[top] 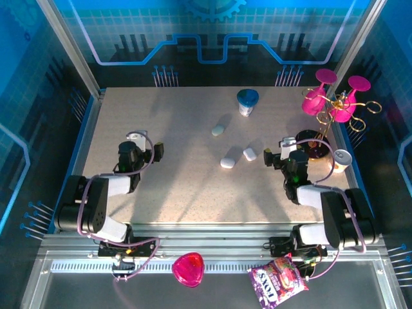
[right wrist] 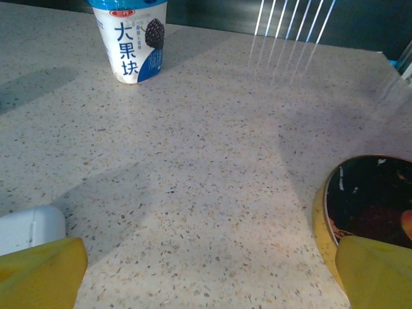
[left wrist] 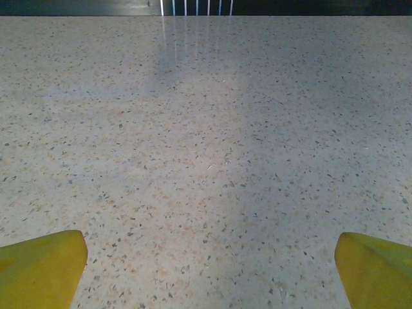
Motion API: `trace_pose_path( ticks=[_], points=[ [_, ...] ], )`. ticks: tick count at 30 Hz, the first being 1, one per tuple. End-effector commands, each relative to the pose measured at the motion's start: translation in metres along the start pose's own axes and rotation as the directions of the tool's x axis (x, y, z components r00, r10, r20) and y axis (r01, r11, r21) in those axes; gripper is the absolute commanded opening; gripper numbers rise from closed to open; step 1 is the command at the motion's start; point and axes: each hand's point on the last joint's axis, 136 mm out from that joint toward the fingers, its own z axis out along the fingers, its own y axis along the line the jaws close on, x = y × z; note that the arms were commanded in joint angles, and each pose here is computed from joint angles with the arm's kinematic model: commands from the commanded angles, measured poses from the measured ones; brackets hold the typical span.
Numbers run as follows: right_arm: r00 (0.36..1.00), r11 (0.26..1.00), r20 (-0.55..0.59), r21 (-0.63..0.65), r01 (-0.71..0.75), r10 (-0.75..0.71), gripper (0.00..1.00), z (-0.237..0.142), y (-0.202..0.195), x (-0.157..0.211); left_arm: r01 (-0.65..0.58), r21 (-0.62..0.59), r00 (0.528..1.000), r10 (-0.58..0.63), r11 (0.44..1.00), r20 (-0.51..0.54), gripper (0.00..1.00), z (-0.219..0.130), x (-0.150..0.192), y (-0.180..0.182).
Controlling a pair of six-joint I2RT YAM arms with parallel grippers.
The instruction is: Insert wireless bluetooth earbuds into charging case
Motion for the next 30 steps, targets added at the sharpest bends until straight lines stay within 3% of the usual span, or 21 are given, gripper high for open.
trace_pose_path(
  ticks=[1, 8, 30],
  points=[
    [0.994, 0.996, 0.092, -0.082, -0.042, 0.05, 1.0, 0.016, 0.003, -0.024, 0.045, 0.04, 0.998, -0.046, 0.998, 0.035, 0.99, 0.002, -0.01, 0.001],
    [0.997, 0.993, 0.054, -0.113, -0.043, 0.049, 1.0, 0.025, 0.007, -0.016, 0.052, 0.009, 0.995, -0.053, 0.999, 0.087, 0.99, 0.001, -0.004, 0.007],
    [0.998, 0.996, 0.05, -0.089, -0.021, 0.026, 1.0, 0.027, 0.009, -0.017, 0.039, -0.007, 0.997, -0.039, 0.999, 0.074, 0.99, 0.002, -0.003, 0.006]
  ],
)
